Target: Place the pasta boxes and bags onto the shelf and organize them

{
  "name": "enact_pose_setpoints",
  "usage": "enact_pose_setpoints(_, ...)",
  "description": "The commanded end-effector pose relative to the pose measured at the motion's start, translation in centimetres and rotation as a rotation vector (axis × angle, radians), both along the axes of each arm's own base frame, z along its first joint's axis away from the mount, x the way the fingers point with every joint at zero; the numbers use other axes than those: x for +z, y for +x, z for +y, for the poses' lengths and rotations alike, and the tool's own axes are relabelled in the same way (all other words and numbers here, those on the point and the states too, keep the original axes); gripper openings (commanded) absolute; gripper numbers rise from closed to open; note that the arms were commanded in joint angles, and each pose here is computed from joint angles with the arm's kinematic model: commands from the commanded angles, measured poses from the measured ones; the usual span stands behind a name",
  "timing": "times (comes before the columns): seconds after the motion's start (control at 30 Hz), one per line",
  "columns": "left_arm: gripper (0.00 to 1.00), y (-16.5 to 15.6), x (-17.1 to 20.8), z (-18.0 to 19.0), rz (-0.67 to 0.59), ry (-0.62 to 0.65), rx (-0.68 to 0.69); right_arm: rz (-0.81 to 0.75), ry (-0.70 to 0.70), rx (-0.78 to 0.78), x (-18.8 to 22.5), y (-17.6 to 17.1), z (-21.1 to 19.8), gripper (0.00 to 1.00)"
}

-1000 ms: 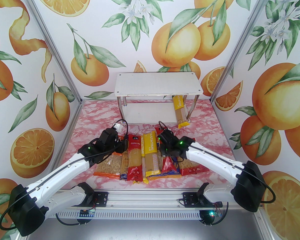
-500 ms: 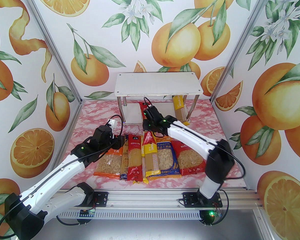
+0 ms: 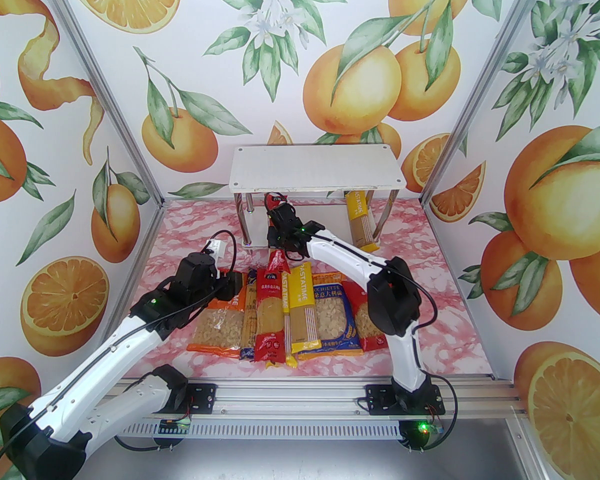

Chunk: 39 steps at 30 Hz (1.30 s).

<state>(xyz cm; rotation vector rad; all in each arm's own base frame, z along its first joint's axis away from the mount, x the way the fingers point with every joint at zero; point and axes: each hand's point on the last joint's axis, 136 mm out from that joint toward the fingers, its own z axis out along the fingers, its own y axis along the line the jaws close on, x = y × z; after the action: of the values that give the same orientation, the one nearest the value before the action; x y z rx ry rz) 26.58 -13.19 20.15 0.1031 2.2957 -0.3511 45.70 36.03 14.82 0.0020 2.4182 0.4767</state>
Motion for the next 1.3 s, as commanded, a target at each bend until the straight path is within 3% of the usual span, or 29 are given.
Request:
enact_pose_setpoints(0.0, 0.55, -0.5, 0.0, 1.0, -0.007, 0.022, 0.012, -0.232, 0.16, -0.049, 7.4, 3.9, 2.1, 0.0)
enact_pose_setpoints(0.93, 0.57, -1.4, -1.3, 2.9, 0.025, 0.05, 0.05, -0.265, 0.205, -0.104, 4.1, 8.7, 5.3, 0.0)
enact_pose_setpoints(1.13, 0.58, -1.5, -1.5, 3.0, 0.027, 0.051, 0.052, -0.26, 0.202, -0.134, 3.5, 9.1, 5.2, 0.09)
enact_pose_setpoints(1.27, 0.58, -1.5, -1.5, 3.0, 0.028, 0.051, 0.052, -0.253, 0.19, -0.135, 2.9, 9.3, 5.2, 0.27)
